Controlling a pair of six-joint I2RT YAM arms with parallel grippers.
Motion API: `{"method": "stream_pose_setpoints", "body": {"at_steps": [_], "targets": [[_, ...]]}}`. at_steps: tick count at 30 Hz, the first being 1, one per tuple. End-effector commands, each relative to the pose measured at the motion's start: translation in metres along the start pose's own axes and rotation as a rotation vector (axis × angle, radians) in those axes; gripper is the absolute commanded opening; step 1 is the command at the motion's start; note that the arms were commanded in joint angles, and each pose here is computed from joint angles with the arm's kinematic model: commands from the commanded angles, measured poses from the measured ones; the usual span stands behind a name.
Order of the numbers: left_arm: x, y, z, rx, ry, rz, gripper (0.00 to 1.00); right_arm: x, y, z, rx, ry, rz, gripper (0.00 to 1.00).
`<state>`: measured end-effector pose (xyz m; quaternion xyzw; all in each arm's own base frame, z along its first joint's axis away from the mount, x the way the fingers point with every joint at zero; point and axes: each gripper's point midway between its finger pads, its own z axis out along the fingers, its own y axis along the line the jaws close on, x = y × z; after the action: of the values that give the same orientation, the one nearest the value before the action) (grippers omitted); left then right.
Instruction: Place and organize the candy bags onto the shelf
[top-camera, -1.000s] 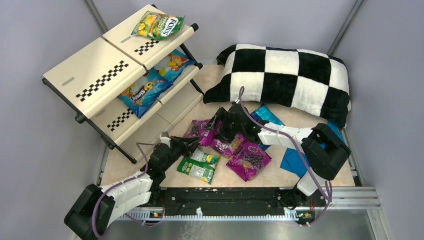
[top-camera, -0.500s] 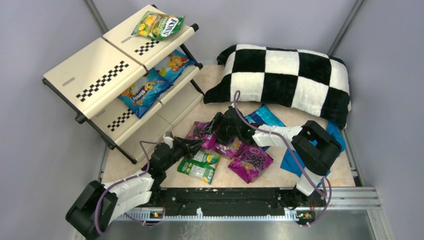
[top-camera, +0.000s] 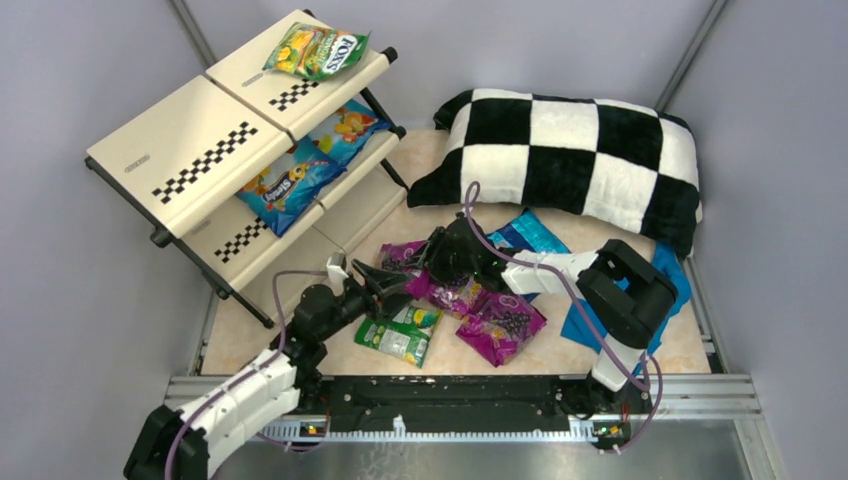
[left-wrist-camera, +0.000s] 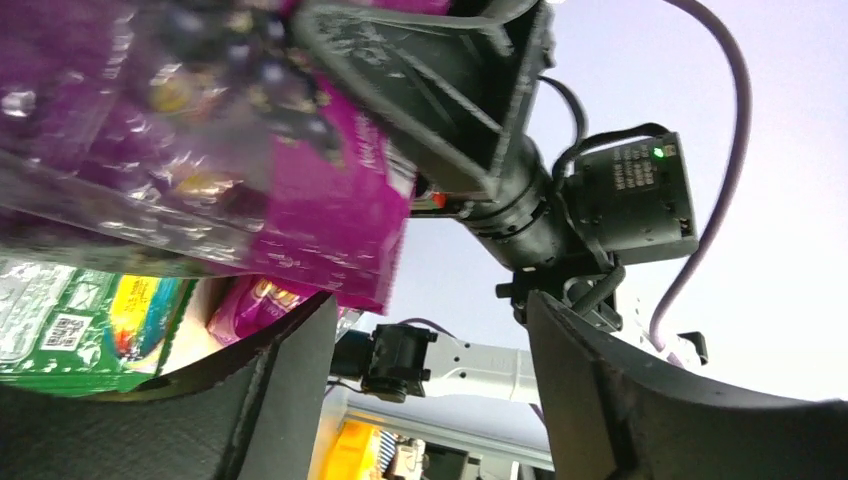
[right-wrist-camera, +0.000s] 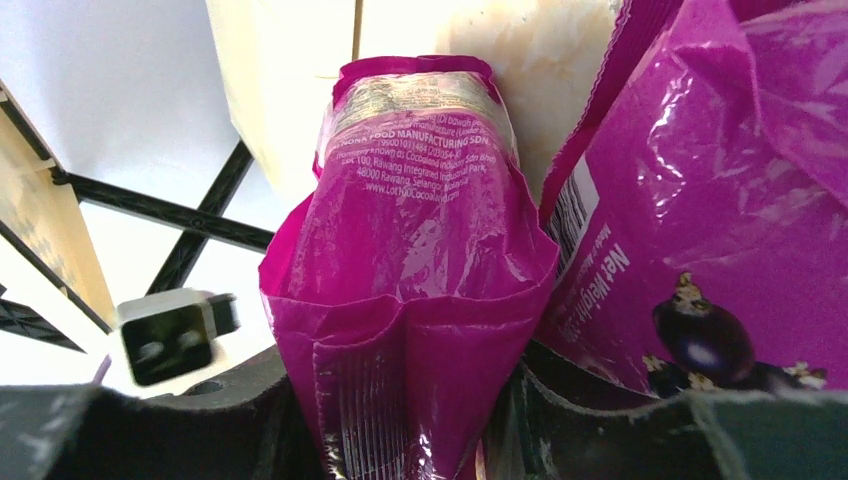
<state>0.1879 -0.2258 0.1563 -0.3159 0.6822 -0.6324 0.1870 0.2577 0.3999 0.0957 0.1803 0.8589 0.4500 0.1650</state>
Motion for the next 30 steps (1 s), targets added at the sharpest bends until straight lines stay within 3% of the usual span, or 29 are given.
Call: {"method": "stream_pose_setpoints", "body": {"at_steps": [1,7,11,17,24,30], "targets": [[-0.003,-0.023,-0.007,-0.058,-0.044,0.241,0.81,-0.008,0.042,-0.004,-0.149,-0.045,0.006,0.43],[-0.02,-0.101,-0.031,-0.035,-0.187,0.717,0.98,-0.018,0.063,-0.007,-0.219,-0.082,0.015,0.42],[-0.025,-0.172,-0.036,-0.041,-0.221,1.059,0.98,-0.025,0.076,-0.006,-0.258,-0.1,0.047,0.39],[-0.001,-0.302,-0.037,0.154,-0.214,1.464,0.98,-0.039,0.105,-0.002,-0.346,-0.115,0.09,0.36],[0.017,-0.39,-0.044,0.408,-0.336,1.691,0.99,-0.06,0.14,-0.001,-0.438,-0.14,0.109,0.35],[0.008,-0.409,-0.041,0.433,-0.447,1.787,0.99,-0.087,0.155,-0.008,-0.479,-0.182,0.116,0.35]]}}
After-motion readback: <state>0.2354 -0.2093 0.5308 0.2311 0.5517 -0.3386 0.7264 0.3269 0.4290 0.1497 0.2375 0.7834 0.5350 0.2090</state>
